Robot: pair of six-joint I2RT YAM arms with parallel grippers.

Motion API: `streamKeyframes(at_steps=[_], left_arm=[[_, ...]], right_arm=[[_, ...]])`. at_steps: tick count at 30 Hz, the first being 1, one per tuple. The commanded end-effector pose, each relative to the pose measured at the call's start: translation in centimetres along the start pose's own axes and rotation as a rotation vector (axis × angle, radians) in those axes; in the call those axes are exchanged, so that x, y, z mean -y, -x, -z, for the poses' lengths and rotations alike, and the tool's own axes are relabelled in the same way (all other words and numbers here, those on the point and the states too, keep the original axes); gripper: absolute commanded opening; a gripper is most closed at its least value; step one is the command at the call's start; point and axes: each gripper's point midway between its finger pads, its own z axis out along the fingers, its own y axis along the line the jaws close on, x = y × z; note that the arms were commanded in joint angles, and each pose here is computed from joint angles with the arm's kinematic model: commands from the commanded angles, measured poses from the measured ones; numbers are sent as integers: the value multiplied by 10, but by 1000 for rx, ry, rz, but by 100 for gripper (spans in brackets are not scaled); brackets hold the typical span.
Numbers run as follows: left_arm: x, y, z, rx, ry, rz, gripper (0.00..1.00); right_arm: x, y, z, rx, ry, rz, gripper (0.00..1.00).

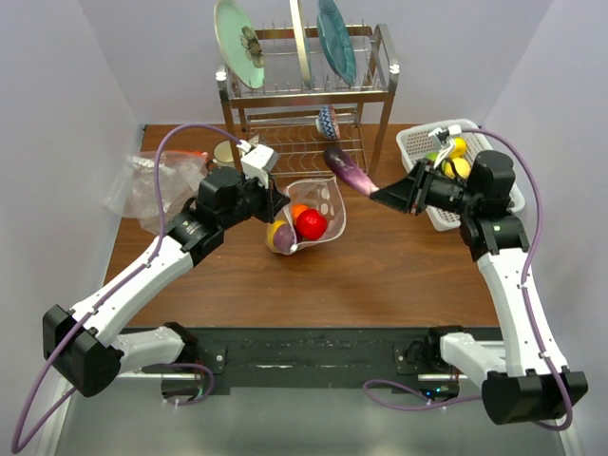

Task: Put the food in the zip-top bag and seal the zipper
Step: Place the fake vegetable in the zipper food storage bag.

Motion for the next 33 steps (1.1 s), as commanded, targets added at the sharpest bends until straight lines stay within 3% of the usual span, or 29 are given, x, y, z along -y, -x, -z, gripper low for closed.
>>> streamKeyframes(at_steps=[1, 10, 15, 20, 27, 33], left_arm=[[2, 16, 4, 54, -10, -14, 0], [0, 16, 3, 54, -2, -15, 0], [0, 16, 3, 54, 3, -16, 0], [2, 18, 6, 65, -11, -19, 0], [12, 17, 6, 67, -68, -14, 0], [14, 16, 4, 62, -77, -11, 0]], right_arm=[[-18, -25, -1, -94, 109, -37, 27], [2, -73, -21, -261, 75, -87, 27], [11, -74, -40, -276, 63, -78, 27], [37, -68, -65, -288, -55, -84, 26], [31, -64, -118, -346, -107, -61, 25], [48, -70, -148, -395, -301, -18, 29]])
